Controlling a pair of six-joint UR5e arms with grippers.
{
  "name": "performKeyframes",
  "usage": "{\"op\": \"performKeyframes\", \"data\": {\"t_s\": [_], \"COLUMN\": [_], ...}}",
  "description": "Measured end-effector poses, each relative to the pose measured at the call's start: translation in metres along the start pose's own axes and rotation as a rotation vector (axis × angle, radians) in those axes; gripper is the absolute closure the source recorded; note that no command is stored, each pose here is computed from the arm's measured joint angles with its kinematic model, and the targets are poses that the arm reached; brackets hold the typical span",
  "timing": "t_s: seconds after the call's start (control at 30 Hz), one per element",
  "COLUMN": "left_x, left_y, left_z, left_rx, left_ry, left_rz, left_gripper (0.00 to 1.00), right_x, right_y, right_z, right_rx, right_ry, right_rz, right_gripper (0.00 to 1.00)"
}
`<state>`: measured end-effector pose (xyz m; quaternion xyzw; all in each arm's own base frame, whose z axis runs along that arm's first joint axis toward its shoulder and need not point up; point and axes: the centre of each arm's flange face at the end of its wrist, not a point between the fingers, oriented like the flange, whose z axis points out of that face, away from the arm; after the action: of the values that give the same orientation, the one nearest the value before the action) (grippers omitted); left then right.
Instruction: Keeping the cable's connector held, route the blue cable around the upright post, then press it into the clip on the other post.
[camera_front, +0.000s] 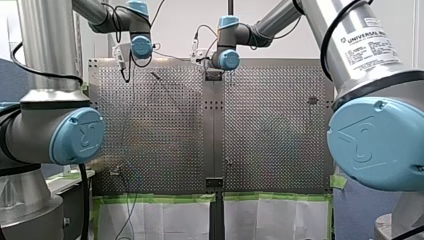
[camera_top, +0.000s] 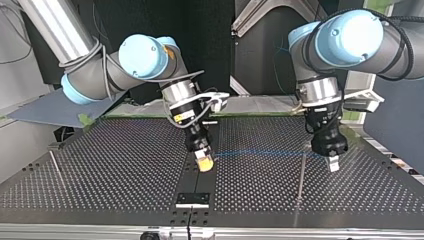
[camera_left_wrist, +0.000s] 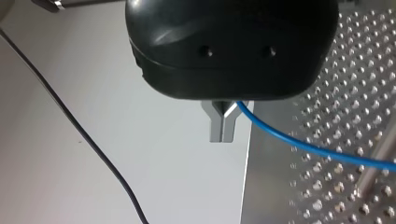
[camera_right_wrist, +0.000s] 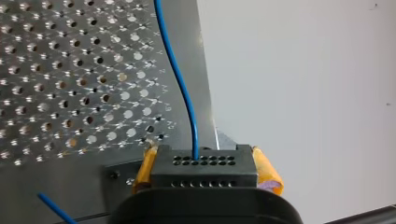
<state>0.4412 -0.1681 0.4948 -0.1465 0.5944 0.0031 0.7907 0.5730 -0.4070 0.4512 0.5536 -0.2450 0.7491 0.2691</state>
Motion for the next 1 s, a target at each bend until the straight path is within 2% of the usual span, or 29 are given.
{"op": "performKeyframes", "data": {"t_s": [0.27, 0.6, 0.77, 1.0], "left_x": [-0.004, 0.009, 0.018, 0.036], "left_y": [0.017, 0.044, 0.055, 0.055], "left_z": [0.036, 0.082, 0.094, 0.099], "left_rx": [-0.002, -0.012, -0.007, 0.026], "left_ry": [0.036, 0.113, 0.162, 0.207], "left_rz": [0.034, 0.068, 0.072, 0.067], "left_gripper": [1.0, 1.0, 1.0, 1.0], "right_x": [0.001, -0.011, -0.025, -0.042], "right_y": [0.004, 0.001, 0.001, 0.008], "right_z": [0.019, 0.031, 0.034, 0.036], "right_rx": [0.0, 0.007, 0.005, -0.006], "right_ry": [0.024, 0.023, 0.007, -0.015], "right_rz": [-0.002, -0.005, -0.008, -0.026], "right_gripper": [1.0, 1.0, 1.0, 1.0]}}
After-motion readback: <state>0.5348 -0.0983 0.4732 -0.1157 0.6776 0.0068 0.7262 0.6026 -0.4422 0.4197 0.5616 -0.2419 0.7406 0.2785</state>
